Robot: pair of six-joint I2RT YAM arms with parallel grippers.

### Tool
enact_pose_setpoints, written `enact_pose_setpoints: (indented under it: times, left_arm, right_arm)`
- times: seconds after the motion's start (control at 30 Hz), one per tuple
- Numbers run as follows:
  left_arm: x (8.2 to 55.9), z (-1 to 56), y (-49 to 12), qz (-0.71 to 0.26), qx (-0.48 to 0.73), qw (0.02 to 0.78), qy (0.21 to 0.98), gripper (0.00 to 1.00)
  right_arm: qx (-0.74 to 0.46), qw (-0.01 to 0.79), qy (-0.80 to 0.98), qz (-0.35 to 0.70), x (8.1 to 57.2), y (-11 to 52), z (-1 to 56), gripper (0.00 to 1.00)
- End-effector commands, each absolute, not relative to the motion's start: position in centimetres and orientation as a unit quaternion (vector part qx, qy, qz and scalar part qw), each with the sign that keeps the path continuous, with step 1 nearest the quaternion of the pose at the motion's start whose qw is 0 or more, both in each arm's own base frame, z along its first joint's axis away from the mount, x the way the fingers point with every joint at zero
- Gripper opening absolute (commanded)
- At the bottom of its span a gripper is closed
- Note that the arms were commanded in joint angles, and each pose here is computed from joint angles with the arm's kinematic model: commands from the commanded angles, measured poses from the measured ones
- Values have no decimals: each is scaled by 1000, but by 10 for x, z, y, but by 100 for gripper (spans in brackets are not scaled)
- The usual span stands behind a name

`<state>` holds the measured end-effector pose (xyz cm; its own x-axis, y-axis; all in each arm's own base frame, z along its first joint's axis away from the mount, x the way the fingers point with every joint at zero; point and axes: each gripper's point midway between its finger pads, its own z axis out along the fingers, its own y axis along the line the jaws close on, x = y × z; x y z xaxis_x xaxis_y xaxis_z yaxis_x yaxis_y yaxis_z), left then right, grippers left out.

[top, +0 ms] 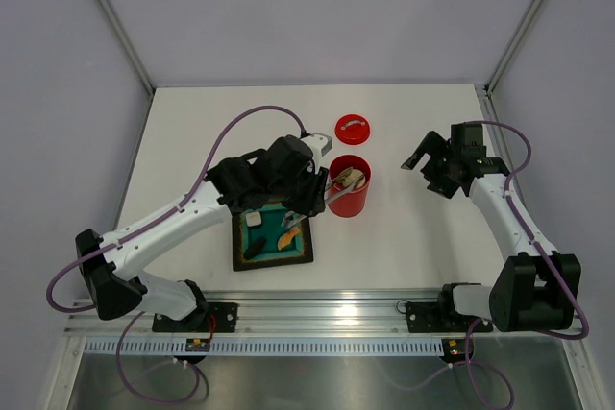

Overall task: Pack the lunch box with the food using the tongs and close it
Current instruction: Place the fake food in the packing box.

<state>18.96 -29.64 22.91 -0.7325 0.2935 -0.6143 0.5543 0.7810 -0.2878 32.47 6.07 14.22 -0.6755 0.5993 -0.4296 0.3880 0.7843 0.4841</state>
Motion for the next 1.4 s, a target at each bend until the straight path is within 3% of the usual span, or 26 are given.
enact_pose_setpoints:
  times: [0.0, 0.5, 0.73, 1.03, 1.37]
  left_arm:
    - [193, 242, -307, -261, 243, 298, 885, 42]
    - [195, 241, -305, -254, 244, 302, 886, 52]
    - [195, 243, -303, -249, 246, 305, 886, 52]
    - [198, 253, -299, -248, 238, 323, 882, 33]
    - [193, 323, -281, -296, 209, 398, 843, 24]
  right_arm:
    - [274, 298, 897, 180, 326, 60, 143, 99]
    - [275, 297, 896, 182, 327, 61, 143, 99]
    - [274, 295, 897, 184, 327, 62, 141, 99]
    - [274, 294, 897, 186, 327, 63, 141, 99]
    - [274, 297, 895, 186, 327, 62, 144, 99]
